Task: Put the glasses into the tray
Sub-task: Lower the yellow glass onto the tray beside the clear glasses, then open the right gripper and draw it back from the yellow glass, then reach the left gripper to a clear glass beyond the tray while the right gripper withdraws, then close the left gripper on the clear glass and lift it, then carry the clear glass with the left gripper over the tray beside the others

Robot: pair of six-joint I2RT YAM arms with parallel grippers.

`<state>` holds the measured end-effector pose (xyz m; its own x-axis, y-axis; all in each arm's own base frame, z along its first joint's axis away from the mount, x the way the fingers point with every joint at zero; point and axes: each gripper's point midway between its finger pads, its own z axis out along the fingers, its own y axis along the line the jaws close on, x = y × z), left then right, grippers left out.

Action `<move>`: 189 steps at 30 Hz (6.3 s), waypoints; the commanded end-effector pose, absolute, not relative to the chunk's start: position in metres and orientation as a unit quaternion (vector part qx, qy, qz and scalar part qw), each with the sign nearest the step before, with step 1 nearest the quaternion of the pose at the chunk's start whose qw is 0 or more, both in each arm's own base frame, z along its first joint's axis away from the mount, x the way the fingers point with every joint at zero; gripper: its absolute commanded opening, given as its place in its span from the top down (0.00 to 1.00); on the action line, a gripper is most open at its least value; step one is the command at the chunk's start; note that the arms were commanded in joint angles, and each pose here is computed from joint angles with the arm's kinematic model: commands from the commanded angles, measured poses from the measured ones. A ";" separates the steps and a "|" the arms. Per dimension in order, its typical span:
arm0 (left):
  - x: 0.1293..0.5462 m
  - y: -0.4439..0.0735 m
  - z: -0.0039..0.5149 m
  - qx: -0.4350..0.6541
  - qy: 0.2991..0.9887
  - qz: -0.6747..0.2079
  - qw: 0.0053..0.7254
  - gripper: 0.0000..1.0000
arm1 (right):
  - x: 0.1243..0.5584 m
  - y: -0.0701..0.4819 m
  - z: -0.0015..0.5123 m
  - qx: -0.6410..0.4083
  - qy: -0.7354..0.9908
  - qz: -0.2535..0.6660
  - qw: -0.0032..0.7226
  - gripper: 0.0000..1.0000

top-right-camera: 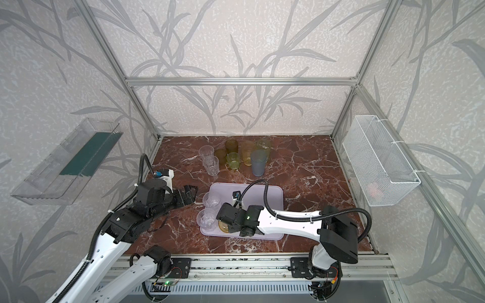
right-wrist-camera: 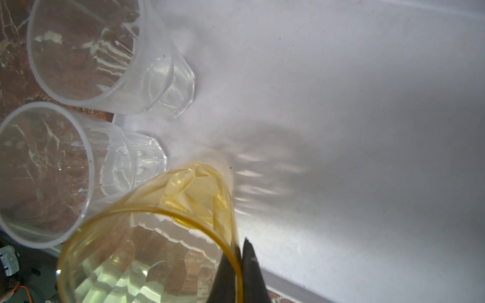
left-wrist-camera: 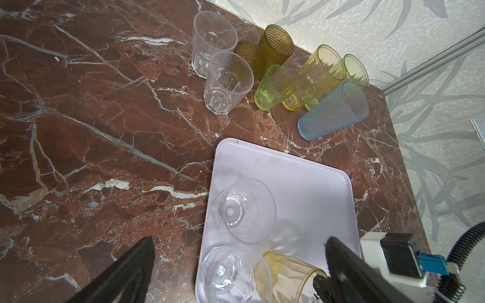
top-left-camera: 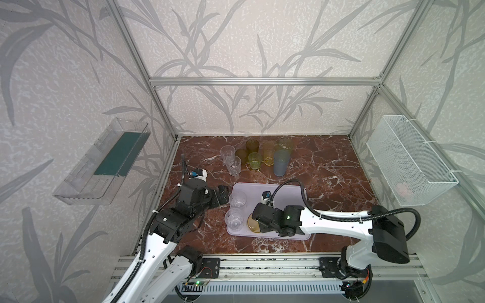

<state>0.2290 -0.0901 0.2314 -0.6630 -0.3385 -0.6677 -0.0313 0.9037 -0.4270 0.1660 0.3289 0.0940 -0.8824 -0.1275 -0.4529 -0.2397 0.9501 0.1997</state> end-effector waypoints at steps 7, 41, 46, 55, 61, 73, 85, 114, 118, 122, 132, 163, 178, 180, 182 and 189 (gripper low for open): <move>0.225 -0.083 0.226 -0.095 0.893 -0.177 0.402 0.01 | 0.168 0.336 0.101 -0.103 0.965 0.099 0.219 0.87; 0.273 -0.101 0.224 -0.110 0.901 -0.165 0.385 0.01 | 0.179 0.248 0.195 -0.129 0.889 0.229 0.375 0.01; 0.290 -0.097 0.223 -0.116 0.903 -0.133 0.391 0.01 | 0.179 0.238 0.186 -0.121 0.889 0.259 0.358 0.01; 0.318 -0.098 0.215 -0.124 0.910 -0.119 0.377 0.01 | 0.182 0.228 0.176 -0.109 0.888 0.280 0.348 0.01; 0.334 -0.103 0.207 -0.128 0.912 -0.138 0.365 0.01 | 0.187 0.216 0.177 -0.099 0.882 0.279 0.367 0.01; 0.353 -0.100 0.206 -0.125 0.914 -0.133 0.362 0.01 | 0.193 0.199 0.179 -0.096 0.873 0.265 0.397 0.01; 0.371 -0.104 0.193 -0.117 0.925 -0.122 0.341 0.01 | 0.188 0.197 0.195 -0.089 0.848 0.310 0.421 0.01; 0.441 -0.095 0.144 -0.131 0.946 -0.071 0.288 0.52 | 0.184 0.194 0.199 -0.051 0.851 0.334 0.402 0.01; 0.449 -0.088 0.139 -0.130 0.949 -0.054 0.281 0.56 | 0.183 0.189 0.199 -0.044 0.848 0.337 0.407 0.01; 0.458 -0.088 0.132 -0.124 0.954 -0.051 0.269 0.62 | 0.183 0.183 0.194 -0.032 0.850 0.331 0.409 0.01; 0.471 -0.092 0.114 -0.119 0.968 -0.039 0.217 0.68 | 0.183 0.175 0.189 -0.012 0.850 0.326 0.414 0.01; 0.455 -0.090 0.110 -0.100 0.976 -0.028 0.192 1.00 | 0.180 0.169 0.173 0.007 0.855 0.327 0.403 0.01; 0.400 -0.089 0.170 -0.101 0.963 -0.078 0.238 1.00 | 0.174 0.167 0.171 -0.021 0.863 0.315 0.395 0.01; 0.389 -0.089 0.178 -0.099 0.961 -0.086 0.245 1.00 | 0.172 0.166 0.172 -0.032 0.865 0.310 0.393 0.01; 0.380 -0.088 0.185 -0.093 0.958 -0.090 0.258 1.00 | 0.170 0.167 0.174 -0.042 0.865 0.310 0.393 0.01; 0.354 -0.094 0.207 -0.088 0.946 -0.128 0.286 1.00 | 0.170 0.166 0.178 -0.044 0.870 0.304 0.386 0.01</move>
<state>0.3604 -0.0855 0.1935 -0.8369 -0.2333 -0.4952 -0.1247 0.9621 -0.2425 0.1698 0.1665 0.1664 -0.7042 0.1655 -0.6904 -0.2988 0.8131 0.4996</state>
